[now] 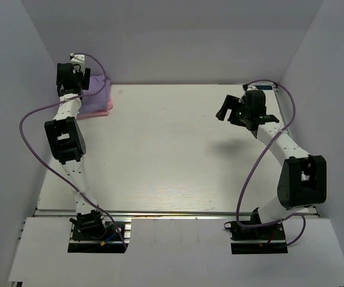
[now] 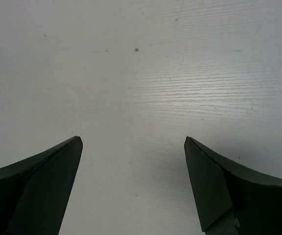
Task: Fold and stack the t-shirts
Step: Put the neatly folded tshirt into the corner of the board with the left arm
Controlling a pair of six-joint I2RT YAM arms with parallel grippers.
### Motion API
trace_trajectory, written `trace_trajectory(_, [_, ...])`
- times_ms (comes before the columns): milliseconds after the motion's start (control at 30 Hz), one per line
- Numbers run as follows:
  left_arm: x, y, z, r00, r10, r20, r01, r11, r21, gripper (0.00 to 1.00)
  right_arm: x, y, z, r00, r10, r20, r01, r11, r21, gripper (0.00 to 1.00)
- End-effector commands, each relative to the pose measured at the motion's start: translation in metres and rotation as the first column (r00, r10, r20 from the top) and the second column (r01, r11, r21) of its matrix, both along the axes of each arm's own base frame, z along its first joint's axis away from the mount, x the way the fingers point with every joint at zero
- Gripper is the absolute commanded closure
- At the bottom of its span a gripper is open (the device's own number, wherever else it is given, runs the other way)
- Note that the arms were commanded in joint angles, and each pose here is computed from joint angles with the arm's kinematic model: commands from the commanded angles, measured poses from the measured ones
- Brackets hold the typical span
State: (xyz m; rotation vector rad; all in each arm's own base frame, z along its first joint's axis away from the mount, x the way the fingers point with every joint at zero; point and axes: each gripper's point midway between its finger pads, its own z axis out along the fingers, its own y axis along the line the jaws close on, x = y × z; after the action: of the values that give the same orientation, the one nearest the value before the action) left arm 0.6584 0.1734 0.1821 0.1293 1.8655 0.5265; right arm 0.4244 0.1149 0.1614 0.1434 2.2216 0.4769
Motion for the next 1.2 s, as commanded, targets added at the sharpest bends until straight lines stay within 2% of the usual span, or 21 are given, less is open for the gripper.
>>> trace_trajectory(0, [-0.003, 0.012, 0.038, 0.995, 0.065, 0.075, -0.065, 0.998, -0.002, 0.0, 0.005, 0.007, 0.019, 0.999, 0.017, 0.04, -0.017, 1.0, 0.02, 0.1])
trace_trajectory(167, [-0.004, -0.006, 0.038, 0.998, 0.0, 0.056, 0.005, 0.997, -0.082, 0.0, 0.001, 0.004, 0.025, 0.998, 0.006, 0.062, -0.006, 1.0, 0.001, 0.1])
trace_trajectory(267, [-0.011, -0.033, 0.039, 0.999, -0.048, 0.019, 0.05, 0.988, -0.149, 0.0, -0.002, 0.003, 0.027, 0.997, 0.009, 0.076, -0.009, 1.0, 0.001, 0.1])
trace_trajectory(333, [-0.016, -0.074, 0.035, 0.984, -0.177, -0.001, 0.17, 0.944, -0.284, 0.0, -0.008, 0.004, 0.018, 0.998, 0.018, 0.068, -0.018, 1.0, -0.001, 0.1])
trace_trajectory(367, [-0.024, -0.105, 0.043, 0.961, -0.276, 0.02, 0.264, 0.895, -0.359, 0.0, -0.011, 0.005, 0.022, 0.997, 0.021, 0.081, -0.021, 1.0, 0.004, 0.1])
trace_trajectory(400, [-0.032, -0.116, 0.046, 0.953, -0.3, 0.031, 0.285, 0.863, -0.416, 0.0, -0.013, 0.004, 0.02, 0.996, 0.026, 0.088, -0.027, 1.0, 0.003, 0.1])
trace_trajectory(433, [-0.044, -0.143, 0.029, 0.943, -0.332, 0.013, 0.294, 0.815, -0.5, 0.0, -0.015, 0.004, 0.021, 0.995, 0.028, 0.093, -0.028, 1.0, 0.002, 0.1])
trace_trajectory(467, [-0.052, -0.159, 0.029, 0.932, -0.36, 0.023, 0.319, 0.791, -0.523, 0.0, -0.024, 0.001, 0.014, 0.996, 0.028, 0.087, -0.028, 1.0, -0.007, 0.1])
trace_trajectory(500, [-0.067, -0.175, 0.058, 0.927, -0.369, 0.072, 0.352, 0.785, -0.509, 0.0, -0.025, 0.0, 0.014, 0.995, 0.029, 0.094, -0.028, 1.0, -0.009, 0.1])
trace_trajectory(533, [-0.089, -0.21, 0.027, 0.919, -0.394, 0.015, 0.339, 0.769, -0.542, 0.0, -0.028, -0.001, 0.023, 0.992, 0.028, 0.123, -0.027, 1.0, -0.007, 0.1])
trace_trajectory(567, [-0.095, -0.221, 0.035, 0.925, -0.378, 0.045, 0.347, 0.787, -0.511, 0.0, -0.036, -0.002, 0.011, 0.994, 0.03, 0.101, -0.029, 0.999, -0.012, 0.1])
trace_trajectory(600, [-0.109, -0.237, 0.035, 0.921, -0.386, 0.047, 0.353, 0.78, -0.517, 0.0, -0.039, -0.004, 0.009, 0.995, 0.028, 0.099, -0.027, 1.0, -0.012, 0.1])
trace_trajectory(633, [-0.138, -0.269, 0.035, 0.898, -0.437, 0.039, 0.39, 0.753, -0.53, 0.0, -0.042, -0.005, 0.015, 0.992, 0.03, 0.121, -0.029, 0.999, -0.016, 0.1])
trace_trajectory(667, [-0.164, -0.279, 0.034, 0.894, -0.447, 0.032, 0.391, 0.742, -0.544, 0.0, -0.047, -0.005, 0.014, 0.991, 0.04, 0.125, -0.038, 0.999, -0.014, 0.1])
trace_trajectory(700, [-0.176, -0.288, 0.009, 0.896, -0.443, -0.02, 0.354, 0.741, -0.571, 0.0, -0.053, -0.005, 0.002, 0.994, 0.043, 0.097, -0.042, 0.999, -0.016, 0.1])
trace_trajectory(733, [-0.189, -0.296, 0.008, 0.899, -0.438, -0.014, 0.349, 0.734, -0.582, 0.0, -0.057, -0.006, 0.01, 0.991, 0.046, 0.129, -0.044, 0.999, -0.017, 0.1])
trace_trajectory(767, [-0.209, -0.316, 0.026, 0.882, -0.47, 0.036, 0.397, 0.7, -0.594, 0.0, -0.063, -0.007, 0.0, 0.992, 0.05, 0.112, -0.048, 0.999, -0.02, 0.1])
trace_trajectory(867, [-0.25, -0.347, 0.015, 0.85, -0.527, 0.013, 0.43, 0.678, -0.597, 0.0, -0.079, -0.003, -0.007, 0.987, 0.077, 0.14, -0.078, 0.997, 0.005, 0.1])
trace_trajectory(933, [-0.268, -0.356, 0.003, 0.847, -0.529, -0.054, 0.401, 0.702, -0.588, 0.0, -0.088, -0.003, -0.013, 0.985, 0.076, 0.157, -0.08, 0.997, 0.017, 0.1])
trace_trajectory(1100, [-0.308, -0.38, -0.014, 0.813, -0.573, -0.103, 0.415, 0.695, -0.587, 0.0, -0.101, -0.009, -0.034, 0.991, 0.047, 0.123, -0.05, 0.999, 0.016, 0.1])
trace_trajectory(1167, [-0.31, -0.376, -0.009, 0.835, -0.541, -0.098, 0.398, 0.718, -0.571, 0.0, -0.107, -0.011, -0.046, 0.994, 0.047, 0.102, -0.048, 0.999, 0.013, 0.1])
